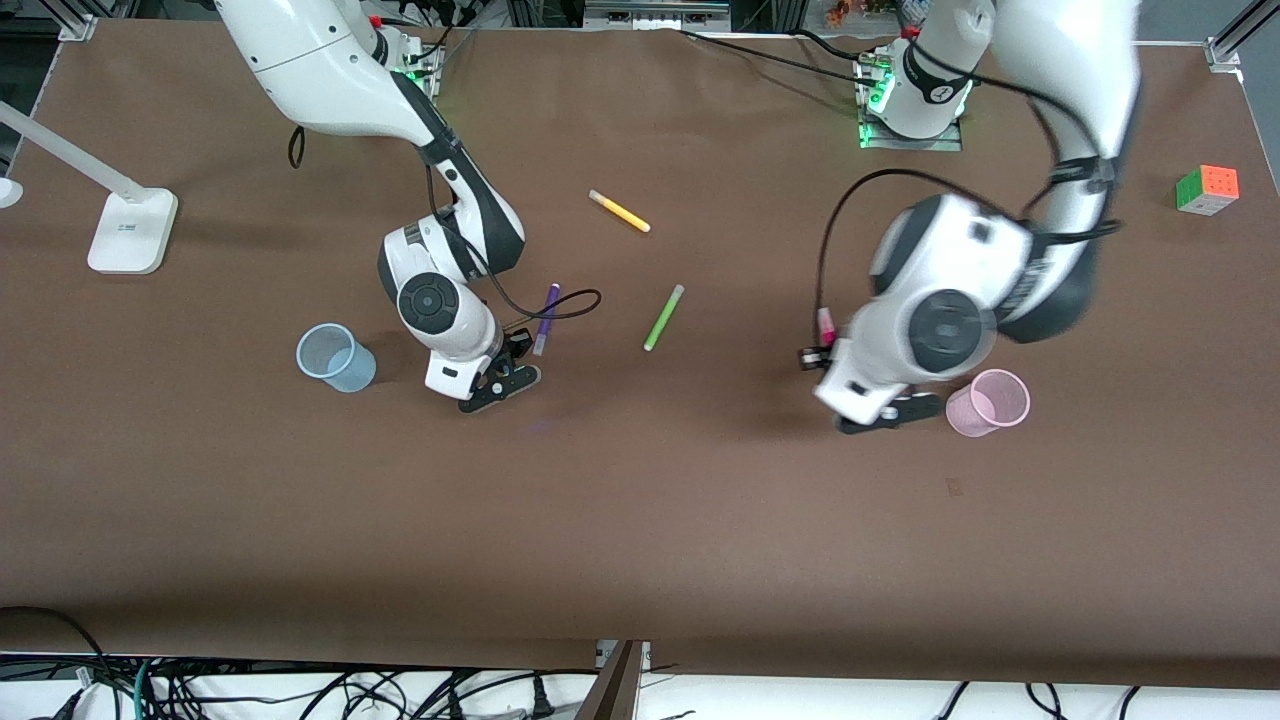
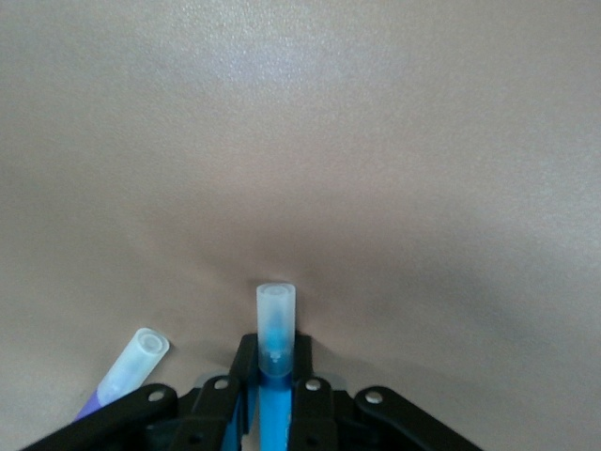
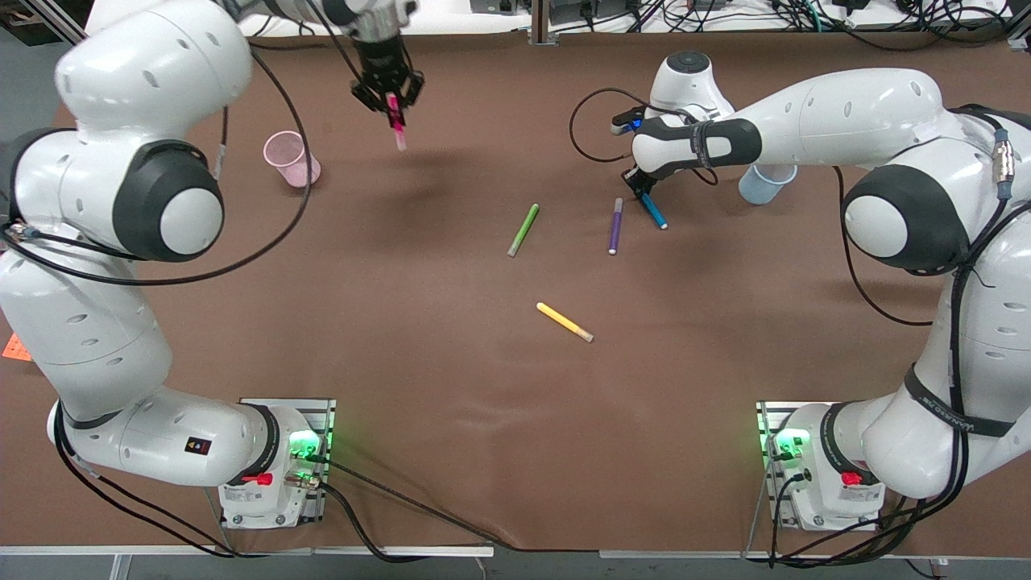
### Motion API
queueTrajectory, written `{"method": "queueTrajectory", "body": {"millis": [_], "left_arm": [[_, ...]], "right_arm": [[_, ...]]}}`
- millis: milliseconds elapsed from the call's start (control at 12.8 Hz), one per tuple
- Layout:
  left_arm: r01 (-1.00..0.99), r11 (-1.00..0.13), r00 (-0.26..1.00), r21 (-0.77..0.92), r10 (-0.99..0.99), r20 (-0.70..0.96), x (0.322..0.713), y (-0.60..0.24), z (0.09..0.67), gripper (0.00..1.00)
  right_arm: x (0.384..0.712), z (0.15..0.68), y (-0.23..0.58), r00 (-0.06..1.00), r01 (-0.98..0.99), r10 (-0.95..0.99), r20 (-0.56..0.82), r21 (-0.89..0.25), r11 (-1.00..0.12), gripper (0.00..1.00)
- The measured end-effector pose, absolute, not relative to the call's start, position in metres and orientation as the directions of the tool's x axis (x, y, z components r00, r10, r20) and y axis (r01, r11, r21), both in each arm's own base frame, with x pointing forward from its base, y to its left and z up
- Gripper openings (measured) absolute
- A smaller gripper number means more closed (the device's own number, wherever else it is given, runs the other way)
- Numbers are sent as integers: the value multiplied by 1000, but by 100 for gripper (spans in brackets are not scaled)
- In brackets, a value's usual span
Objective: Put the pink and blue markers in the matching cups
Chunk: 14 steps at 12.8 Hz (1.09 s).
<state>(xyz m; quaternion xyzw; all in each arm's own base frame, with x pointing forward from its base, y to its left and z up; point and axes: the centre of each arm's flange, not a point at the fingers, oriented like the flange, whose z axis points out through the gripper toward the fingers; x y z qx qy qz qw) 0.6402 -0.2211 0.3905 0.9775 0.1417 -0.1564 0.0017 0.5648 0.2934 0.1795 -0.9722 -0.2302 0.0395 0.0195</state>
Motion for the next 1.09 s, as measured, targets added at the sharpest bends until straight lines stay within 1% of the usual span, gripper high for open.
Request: {"method": "queueTrajectory", "body": {"millis": [156, 313, 469, 626, 782, 860, 1095], "left_arm": [[382, -923, 857, 42, 337, -390, 653, -178, 404, 18], [496, -860, 786, 120, 385, -484, 662, -130, 404, 18], [587, -793, 711, 164, 408, -573, 665, -80, 404, 18], [683, -701, 629, 206, 421, -654, 666, -19, 403, 18], [758, -602, 558, 252, 398, -728, 662, 50, 390, 18], [781, -558, 538, 279, 377, -754, 660, 77, 378, 18], [822, -471, 489, 320, 297, -820, 653, 119, 331, 18]], "right_arm": [[576, 194, 295, 888, 458, 459, -26, -55, -887, 18], [594, 224, 293, 875, 485, 485, 10, -52, -873, 18], [611, 262, 278, 863, 504, 505, -7, -54, -862, 18], [623, 302, 262, 848, 528, 529, -11, -56, -847, 18], [626, 334, 246, 805, 591, 593, -2, -59, -804, 18], [627, 344, 235, 778, 626, 628, -4, -80, -776, 18], [628, 368, 198, 678, 727, 735, 22, -169, -666, 18]]}}
